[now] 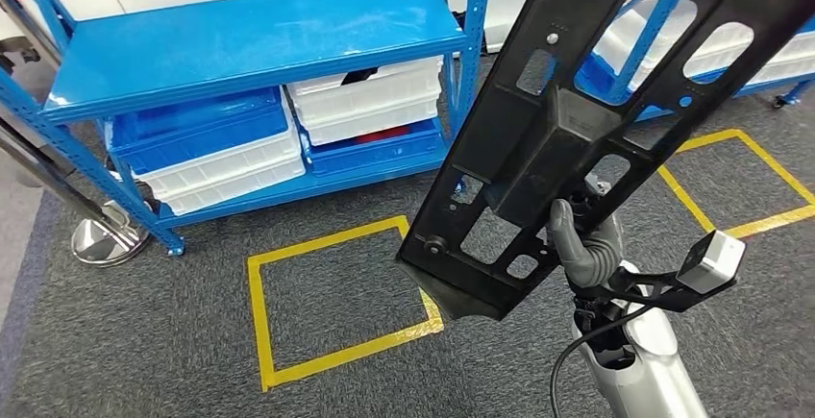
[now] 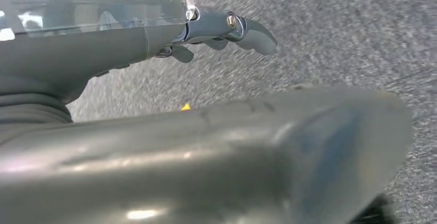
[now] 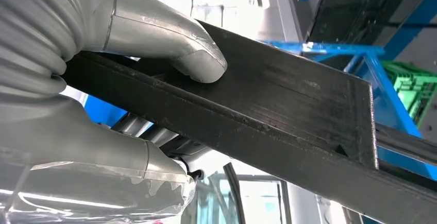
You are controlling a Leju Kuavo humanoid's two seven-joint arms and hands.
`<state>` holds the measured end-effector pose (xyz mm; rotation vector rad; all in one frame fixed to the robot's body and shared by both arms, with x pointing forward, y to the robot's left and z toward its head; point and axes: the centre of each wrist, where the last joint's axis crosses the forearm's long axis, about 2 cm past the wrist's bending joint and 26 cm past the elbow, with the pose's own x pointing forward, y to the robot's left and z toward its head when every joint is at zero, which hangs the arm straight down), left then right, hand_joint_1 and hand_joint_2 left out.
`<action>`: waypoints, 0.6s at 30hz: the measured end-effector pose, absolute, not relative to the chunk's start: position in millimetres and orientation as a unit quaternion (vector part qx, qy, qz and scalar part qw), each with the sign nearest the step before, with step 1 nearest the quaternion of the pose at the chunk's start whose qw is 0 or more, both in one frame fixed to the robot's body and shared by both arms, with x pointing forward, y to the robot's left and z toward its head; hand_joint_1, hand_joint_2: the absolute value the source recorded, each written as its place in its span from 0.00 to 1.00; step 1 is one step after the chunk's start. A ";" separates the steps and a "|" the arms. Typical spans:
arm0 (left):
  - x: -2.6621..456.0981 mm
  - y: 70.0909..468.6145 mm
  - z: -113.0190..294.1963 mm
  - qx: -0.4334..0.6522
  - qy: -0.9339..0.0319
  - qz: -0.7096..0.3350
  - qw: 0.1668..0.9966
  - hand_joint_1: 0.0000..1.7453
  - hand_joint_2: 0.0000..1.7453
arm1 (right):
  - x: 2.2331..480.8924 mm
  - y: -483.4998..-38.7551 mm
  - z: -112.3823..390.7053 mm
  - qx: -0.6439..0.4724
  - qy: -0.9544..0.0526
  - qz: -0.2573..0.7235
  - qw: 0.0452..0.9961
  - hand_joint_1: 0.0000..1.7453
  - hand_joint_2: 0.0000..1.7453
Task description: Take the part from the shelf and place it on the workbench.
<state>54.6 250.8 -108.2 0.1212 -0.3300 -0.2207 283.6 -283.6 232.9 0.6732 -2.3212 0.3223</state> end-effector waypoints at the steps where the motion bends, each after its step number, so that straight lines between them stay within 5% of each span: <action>1: 54.5 251.4 -108.3 0.061 -0.164 -0.110 0.978 0.00 0.00 | 283.3 -283.8 233.6 0.259 -0.895 0.124 0.343 1.00 1.00; 18: 57.5 251.1 -107.8 0.062 -0.164 -0.112 0.978 0.00 0.00 | 273.0 -290.1 229.7 0.259 -0.895 0.123 0.341 1.00 1.00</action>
